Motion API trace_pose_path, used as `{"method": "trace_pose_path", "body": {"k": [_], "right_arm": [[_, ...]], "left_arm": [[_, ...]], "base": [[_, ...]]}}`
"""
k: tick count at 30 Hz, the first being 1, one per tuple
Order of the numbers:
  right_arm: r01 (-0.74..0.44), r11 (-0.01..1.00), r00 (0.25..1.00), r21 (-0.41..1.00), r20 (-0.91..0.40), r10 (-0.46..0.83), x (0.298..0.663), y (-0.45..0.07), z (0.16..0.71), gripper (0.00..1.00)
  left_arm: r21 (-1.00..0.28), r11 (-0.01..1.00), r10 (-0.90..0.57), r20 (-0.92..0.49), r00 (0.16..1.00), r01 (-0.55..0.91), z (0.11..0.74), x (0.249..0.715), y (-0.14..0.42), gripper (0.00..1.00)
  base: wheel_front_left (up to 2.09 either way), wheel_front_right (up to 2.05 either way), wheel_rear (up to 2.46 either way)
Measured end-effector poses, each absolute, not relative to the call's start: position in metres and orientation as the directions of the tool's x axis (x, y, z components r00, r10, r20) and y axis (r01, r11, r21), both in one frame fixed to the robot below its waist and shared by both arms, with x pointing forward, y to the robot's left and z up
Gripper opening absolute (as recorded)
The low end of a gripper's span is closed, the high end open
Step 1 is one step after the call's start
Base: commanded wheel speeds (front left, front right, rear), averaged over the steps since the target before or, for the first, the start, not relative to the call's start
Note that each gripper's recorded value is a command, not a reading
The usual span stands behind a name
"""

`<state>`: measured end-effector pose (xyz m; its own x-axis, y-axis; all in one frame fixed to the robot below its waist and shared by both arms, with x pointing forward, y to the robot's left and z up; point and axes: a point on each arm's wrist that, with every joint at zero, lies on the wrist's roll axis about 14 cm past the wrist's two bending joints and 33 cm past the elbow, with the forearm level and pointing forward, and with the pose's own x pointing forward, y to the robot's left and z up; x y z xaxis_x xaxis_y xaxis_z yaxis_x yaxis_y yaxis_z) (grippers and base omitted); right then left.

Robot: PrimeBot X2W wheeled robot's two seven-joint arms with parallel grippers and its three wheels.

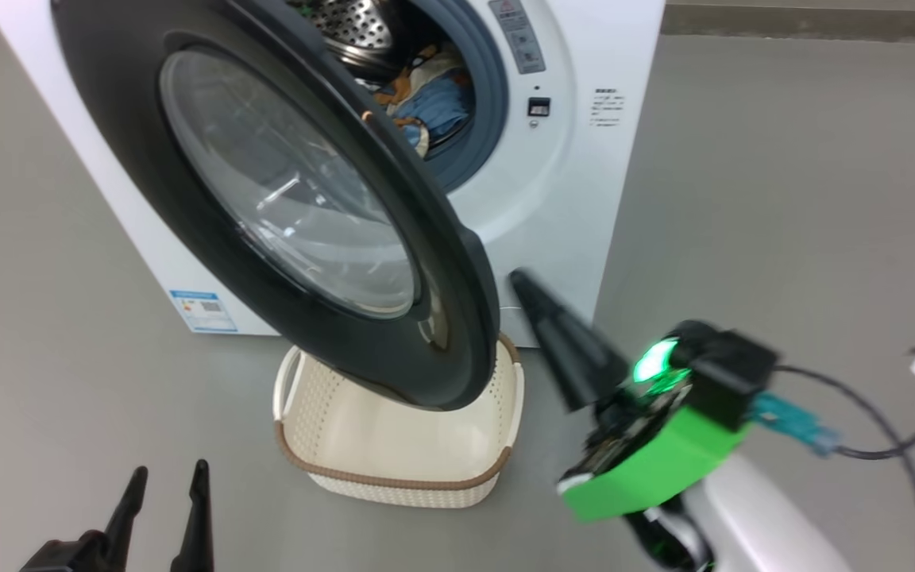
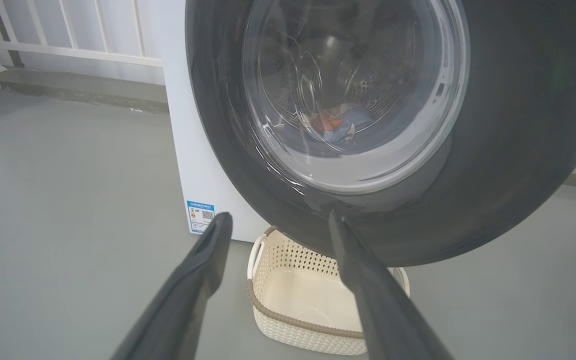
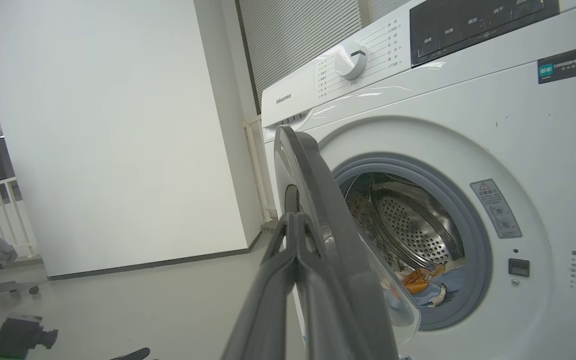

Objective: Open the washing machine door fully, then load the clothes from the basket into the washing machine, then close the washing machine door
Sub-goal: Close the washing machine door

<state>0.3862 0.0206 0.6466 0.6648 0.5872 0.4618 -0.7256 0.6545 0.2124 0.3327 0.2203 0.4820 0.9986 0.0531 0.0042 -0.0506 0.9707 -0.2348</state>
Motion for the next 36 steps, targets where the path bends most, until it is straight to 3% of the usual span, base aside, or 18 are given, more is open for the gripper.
{"method": "trace_pose_path", "body": {"k": [13,25,36], "right_arm": [[-0.782,0.559,0.618,0.276,0.231,0.751,0.382,0.077,0.564,0.0],[-0.724,0.614,0.674,0.313,0.132,0.727,0.422,0.072,0.528,0.0],[-0.652,0.67,0.747,0.356,0.147,0.649,0.467,0.053,0.525,0.0]], "left_arm": [[-0.258,0.962,0.086,-0.016,0.996,-0.088,0.476,0.333,0.222,1.0],[-0.272,0.957,0.09,-0.037,0.995,-0.097,0.47,0.344,0.218,1.0],[-0.266,0.96,0.076,-0.039,0.996,-0.084,0.47,0.359,0.215,1.0]], "base": [[0.0,0.0,0.0],[0.0,0.0,0.0],[0.0,0.0,0.0]]}}
